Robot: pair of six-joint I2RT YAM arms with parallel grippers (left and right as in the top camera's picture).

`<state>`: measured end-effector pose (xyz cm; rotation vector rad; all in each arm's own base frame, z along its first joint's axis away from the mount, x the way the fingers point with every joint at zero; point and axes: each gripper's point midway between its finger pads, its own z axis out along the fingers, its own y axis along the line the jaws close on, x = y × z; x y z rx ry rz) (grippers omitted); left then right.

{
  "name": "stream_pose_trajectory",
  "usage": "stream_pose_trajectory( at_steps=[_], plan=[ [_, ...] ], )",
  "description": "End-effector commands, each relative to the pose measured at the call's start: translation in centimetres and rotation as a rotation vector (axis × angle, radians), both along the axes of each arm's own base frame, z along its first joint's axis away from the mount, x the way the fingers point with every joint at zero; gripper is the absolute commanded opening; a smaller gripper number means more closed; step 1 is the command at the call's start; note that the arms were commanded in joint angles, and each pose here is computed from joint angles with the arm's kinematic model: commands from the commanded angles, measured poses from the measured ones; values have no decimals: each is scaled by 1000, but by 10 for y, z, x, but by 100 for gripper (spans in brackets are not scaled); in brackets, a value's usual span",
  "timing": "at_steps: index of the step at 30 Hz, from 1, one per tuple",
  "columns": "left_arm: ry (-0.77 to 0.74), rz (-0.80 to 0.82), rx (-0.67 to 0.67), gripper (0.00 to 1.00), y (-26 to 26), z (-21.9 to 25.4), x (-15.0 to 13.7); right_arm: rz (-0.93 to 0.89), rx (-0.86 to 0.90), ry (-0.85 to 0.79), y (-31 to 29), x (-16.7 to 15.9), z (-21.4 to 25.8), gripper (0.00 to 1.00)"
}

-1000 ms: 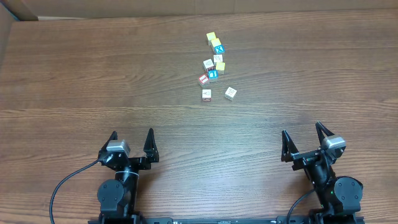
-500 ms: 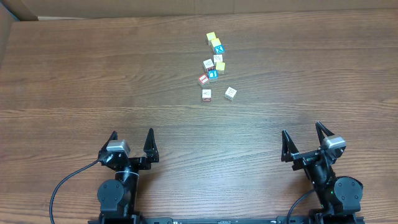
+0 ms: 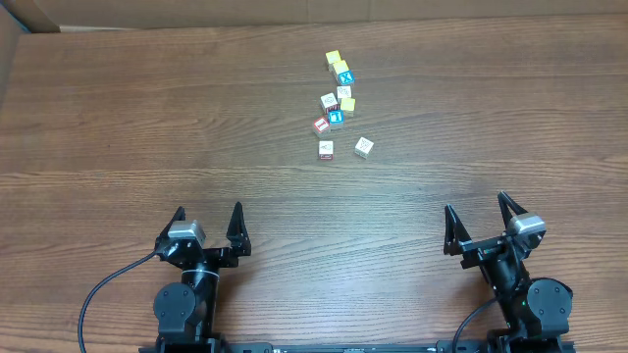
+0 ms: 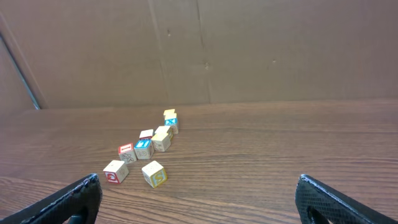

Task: Flip 4 blocks

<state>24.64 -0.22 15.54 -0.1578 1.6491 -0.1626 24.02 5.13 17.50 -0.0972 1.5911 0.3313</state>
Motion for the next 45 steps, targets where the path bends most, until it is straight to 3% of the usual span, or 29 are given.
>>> stream_pose_trajectory(
  at_steps=[1,45],
  plan=[
    [-5,5,22,100,2,0,0,3,3,-2,0,0,-2,100],
    [-11,-7,-5,100,0,2,0,14,4,-21,2,0,3,100]
  ],
)
